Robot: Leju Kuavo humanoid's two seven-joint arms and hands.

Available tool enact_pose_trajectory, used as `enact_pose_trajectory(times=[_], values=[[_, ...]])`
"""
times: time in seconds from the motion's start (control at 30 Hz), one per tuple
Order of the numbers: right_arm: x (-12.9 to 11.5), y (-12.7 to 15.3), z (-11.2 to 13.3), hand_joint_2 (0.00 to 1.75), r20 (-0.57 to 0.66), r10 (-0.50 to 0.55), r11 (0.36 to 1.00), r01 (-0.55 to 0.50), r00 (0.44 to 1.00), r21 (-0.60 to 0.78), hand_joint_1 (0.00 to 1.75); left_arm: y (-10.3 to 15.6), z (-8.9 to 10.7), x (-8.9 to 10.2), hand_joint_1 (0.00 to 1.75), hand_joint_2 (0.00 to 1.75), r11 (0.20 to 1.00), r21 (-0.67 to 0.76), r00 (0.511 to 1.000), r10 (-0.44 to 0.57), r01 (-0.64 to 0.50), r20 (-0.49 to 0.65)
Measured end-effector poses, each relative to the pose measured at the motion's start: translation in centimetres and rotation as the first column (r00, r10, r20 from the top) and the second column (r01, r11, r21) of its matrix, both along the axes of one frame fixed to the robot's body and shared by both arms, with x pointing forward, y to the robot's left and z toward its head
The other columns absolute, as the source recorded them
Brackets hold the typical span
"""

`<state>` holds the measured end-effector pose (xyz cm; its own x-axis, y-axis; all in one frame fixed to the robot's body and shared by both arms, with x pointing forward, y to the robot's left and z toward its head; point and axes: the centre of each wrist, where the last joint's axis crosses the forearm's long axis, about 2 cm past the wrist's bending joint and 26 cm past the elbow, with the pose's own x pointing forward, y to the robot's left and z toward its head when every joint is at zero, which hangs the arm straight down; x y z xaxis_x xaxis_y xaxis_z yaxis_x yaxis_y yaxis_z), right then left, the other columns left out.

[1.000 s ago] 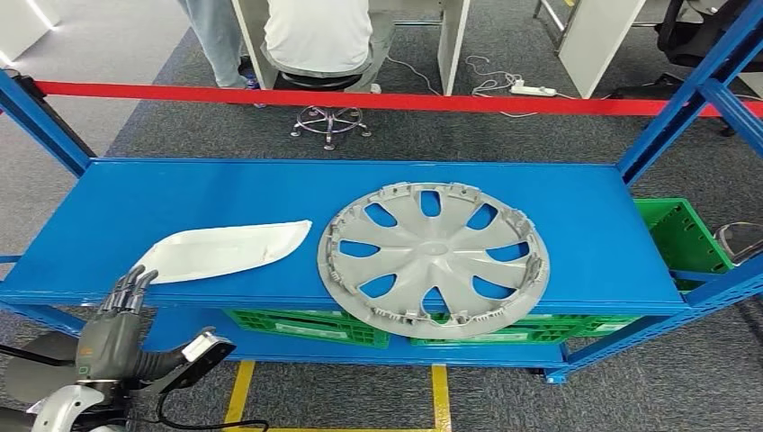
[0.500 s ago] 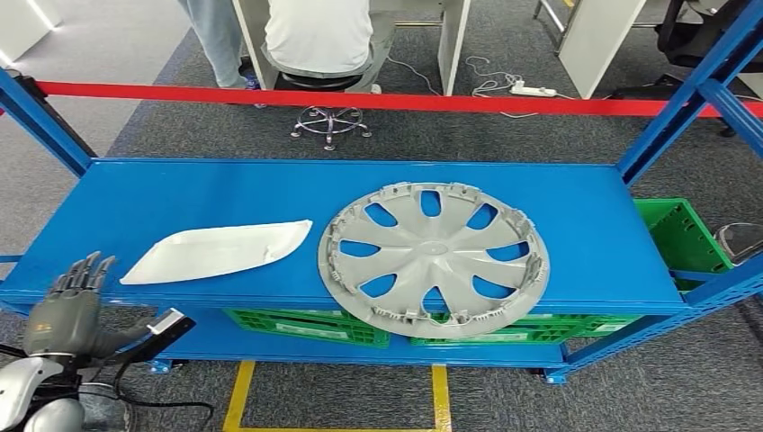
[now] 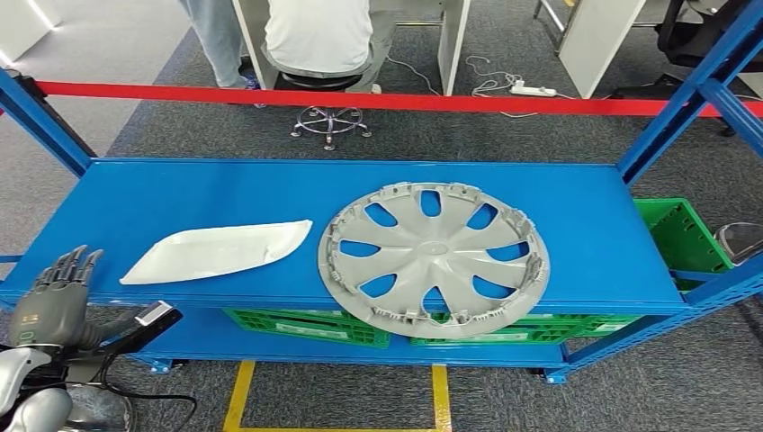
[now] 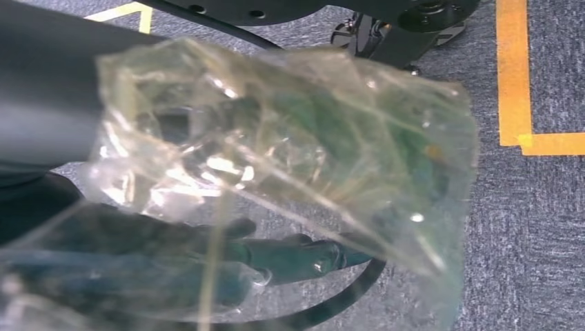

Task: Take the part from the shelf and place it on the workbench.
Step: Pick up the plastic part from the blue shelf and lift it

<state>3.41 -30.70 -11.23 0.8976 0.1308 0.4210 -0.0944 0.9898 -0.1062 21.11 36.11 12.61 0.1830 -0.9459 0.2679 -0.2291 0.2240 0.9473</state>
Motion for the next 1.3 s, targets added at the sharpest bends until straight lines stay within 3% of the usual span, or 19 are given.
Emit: enact_pose_trajectory(times=[0.13,0.37,0.97,1.0,1.1,1.13,1.3], values=[[0.1,0.0,0.0,0.0,-0.002,0.006,1.0,-0.006,1.0,0.0,0.0,0.2,0.4,1.1,0.0,1.75,1.0,0.016,1.0,-0.013,0.013,-0.019],[0.6,0.1,0.1,0.0,-0.008,0.027,1.0,-0.027,1.0,0.007,0.0,0.4,1.1,4.7,0.0,1.75,0.996,0.053,0.995,-0.073,0.077,-0.065],[1.6,0.2,0.2,0.0,-0.013,0.077,0.997,-0.076,0.997,0.013,0.0,-2.1,1.0,10.5,0.04,1.75,0.966,0.126,0.963,-0.201,0.225,-0.179],[1.7,0.2,0.2,0.0,-0.013,0.081,0.997,-0.08,0.997,0.013,0.0,-2.3,1.0,10.8,0.35,1.75,0.963,0.127,0.959,-0.211,0.237,-0.188],[2.0,0.2,0.2,0.0,-0.012,0.089,0.996,-0.089,0.996,0.013,0.0,-2.9,0.8,11.5,1.54,1.75,0.954,0.127,0.946,-0.242,0.272,-0.214],[2.1,0.2,0.2,0.0,-0.012,0.09,0.996,-0.09,0.996,0.012,0.0,-3.1,0.7,11.7,1.64,1.75,0.951,0.126,0.942,-0.251,0.283,-0.221],[2.4,0.2,0.3,0.0,-0.013,0.095,0.995,-0.095,0.995,0.011,0.0,-3.9,0.2,12.1,1.72,1.75,0.94,0.117,0.926,-0.284,0.32,-0.248]])
